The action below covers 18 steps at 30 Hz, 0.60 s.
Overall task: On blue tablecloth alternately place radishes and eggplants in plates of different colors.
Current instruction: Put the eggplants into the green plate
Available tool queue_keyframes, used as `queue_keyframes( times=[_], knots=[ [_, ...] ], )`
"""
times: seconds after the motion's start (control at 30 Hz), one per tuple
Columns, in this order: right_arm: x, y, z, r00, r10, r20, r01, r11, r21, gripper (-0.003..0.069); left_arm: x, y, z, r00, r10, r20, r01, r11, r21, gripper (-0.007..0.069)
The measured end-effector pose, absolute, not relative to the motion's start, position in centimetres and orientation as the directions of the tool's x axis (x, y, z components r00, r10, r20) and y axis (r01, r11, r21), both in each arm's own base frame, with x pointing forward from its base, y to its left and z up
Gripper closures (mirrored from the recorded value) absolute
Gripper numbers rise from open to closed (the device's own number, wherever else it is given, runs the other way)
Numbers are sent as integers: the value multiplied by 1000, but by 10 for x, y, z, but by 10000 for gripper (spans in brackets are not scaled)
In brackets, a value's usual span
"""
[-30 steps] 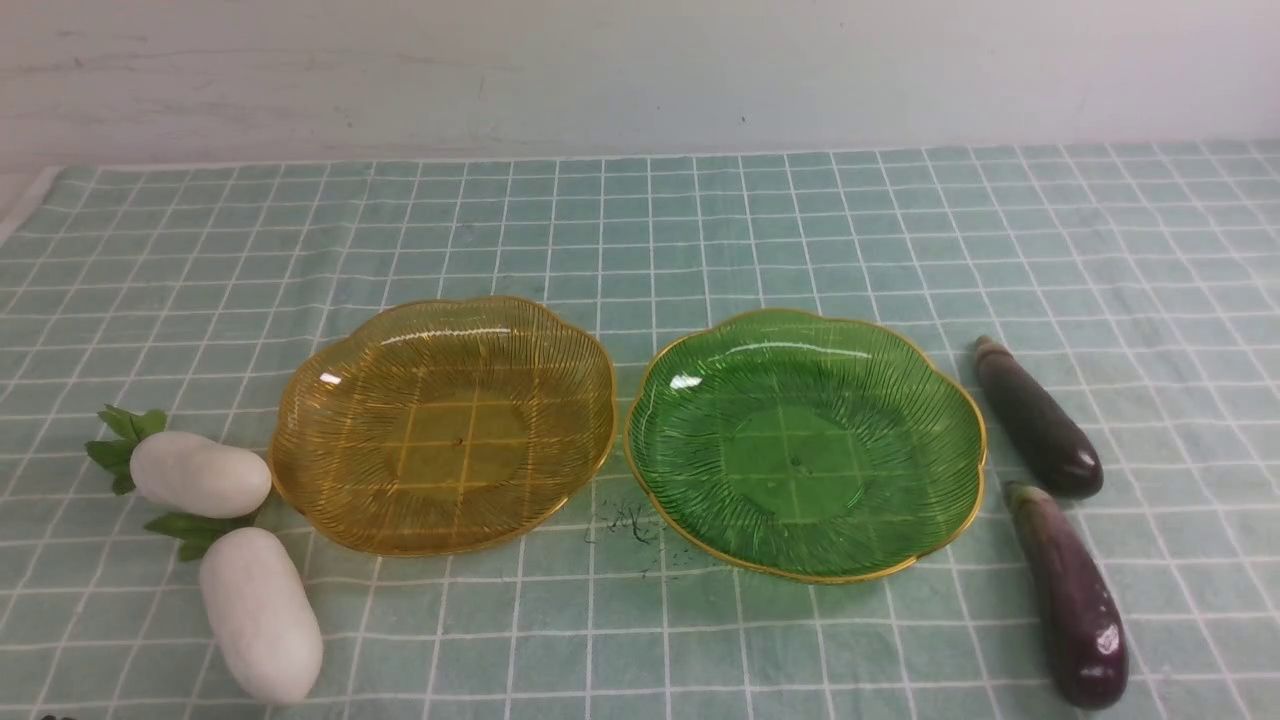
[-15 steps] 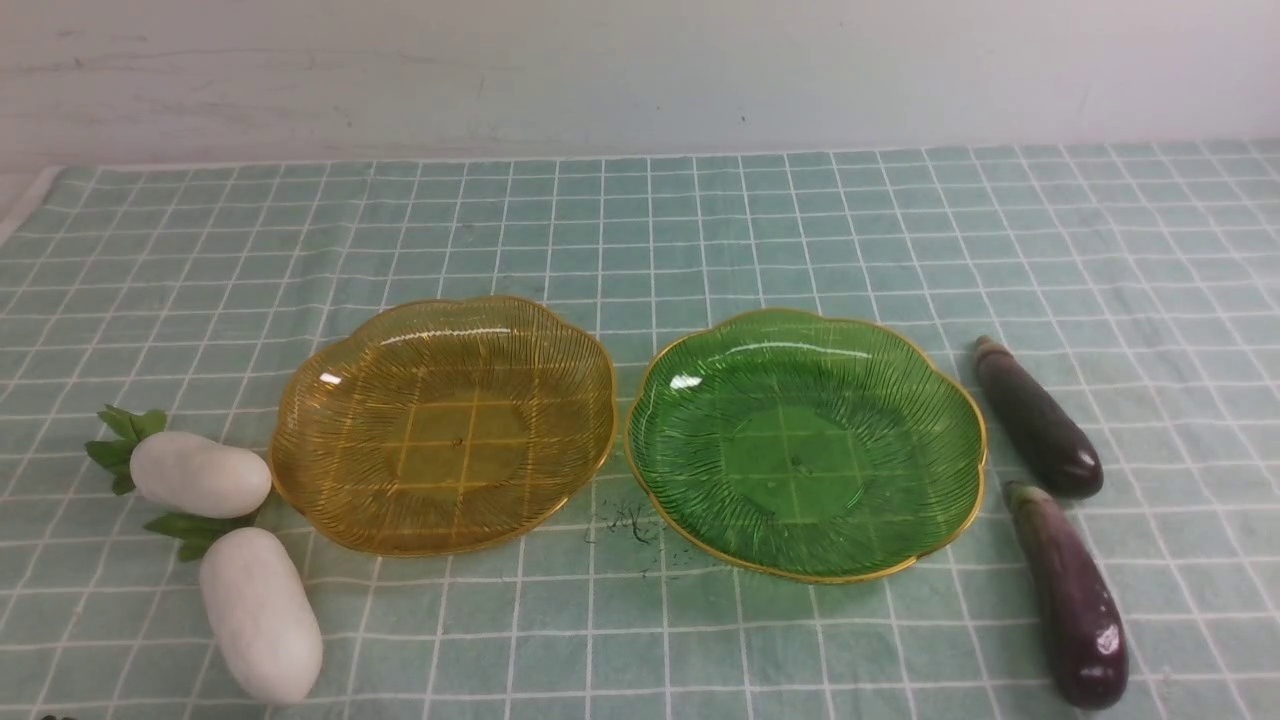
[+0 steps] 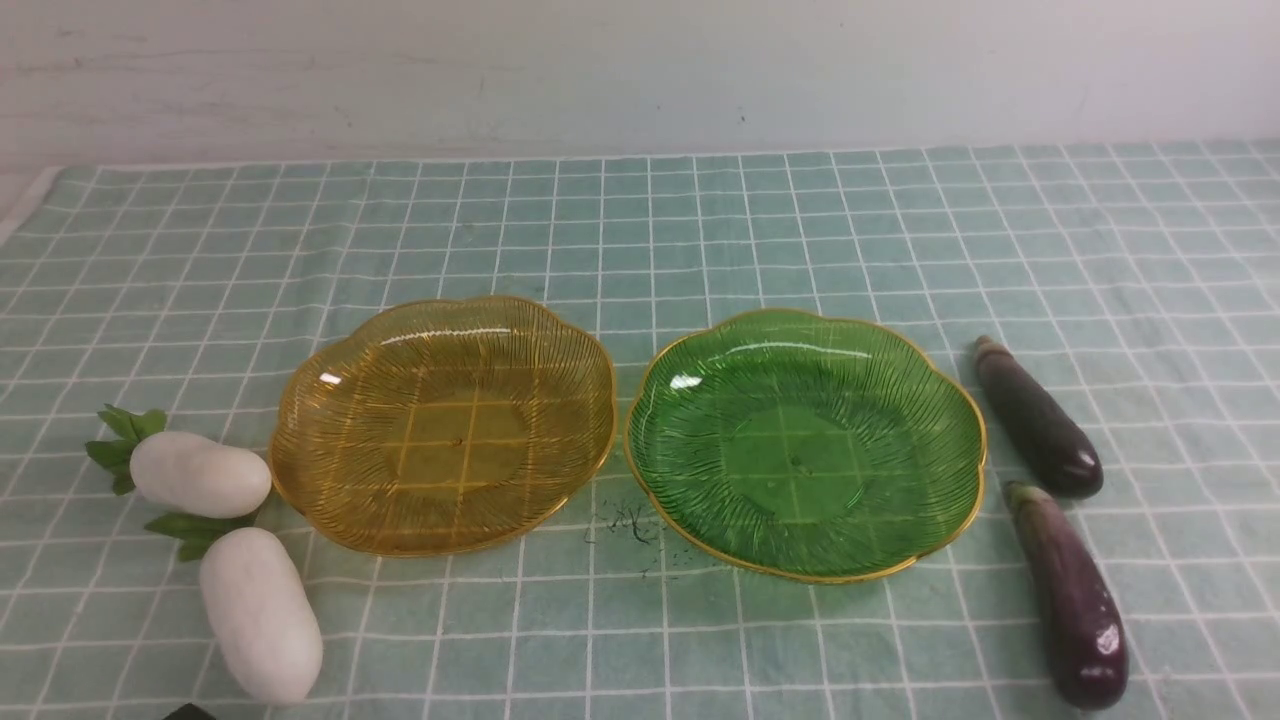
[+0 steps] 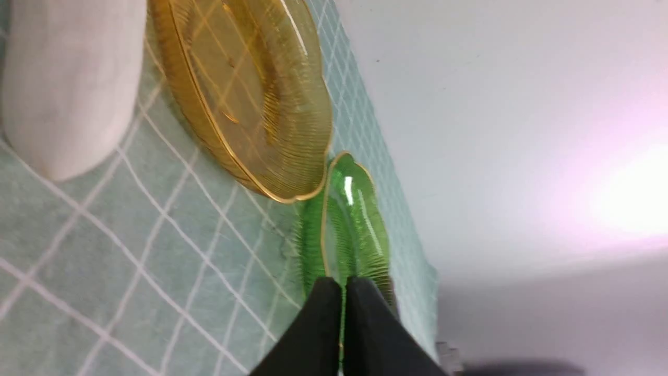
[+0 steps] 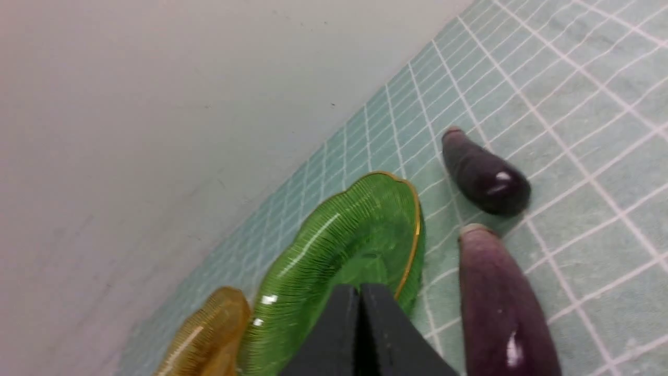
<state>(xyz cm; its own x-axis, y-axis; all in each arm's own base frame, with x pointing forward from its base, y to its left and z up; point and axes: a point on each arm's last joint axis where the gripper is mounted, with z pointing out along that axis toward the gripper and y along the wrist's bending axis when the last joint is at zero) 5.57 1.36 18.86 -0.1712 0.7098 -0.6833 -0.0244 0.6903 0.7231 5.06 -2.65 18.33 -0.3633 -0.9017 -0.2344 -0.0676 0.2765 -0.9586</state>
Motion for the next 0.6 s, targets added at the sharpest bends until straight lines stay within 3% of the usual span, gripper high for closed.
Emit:
queue_keyframes(
  times=[0.13, 0.3, 0.5, 0.57, 0.6],
  knots=[
    [56, 14, 190, -167, 753, -636, -29, 641, 767, 674, 51, -25, 186, -342, -912, -226, -47, 256, -965, 633],
    [56, 14, 191, -164, 683, -712, -49, 716, 697, 674, 50, -27, 195, -350, -913, -211, -17, 231, -973, 633],
    [59, 17, 229, -188, 525, -830, -90, 832, 547, 671, 37, -33, 256, -360, -786, -502, 203, 460, -865, 633],
    [68, 18, 250, -265, 418, -869, -84, 888, 453, 671, 40, -38, 270, -436, -677, -593, 197, 571, -797, 633],
    [70, 18, 253, -288, 396, -872, -82, 897, 434, 671, 41, -39, 271, -456, -656, -601, 189, 588, -786, 633]
  ],
)
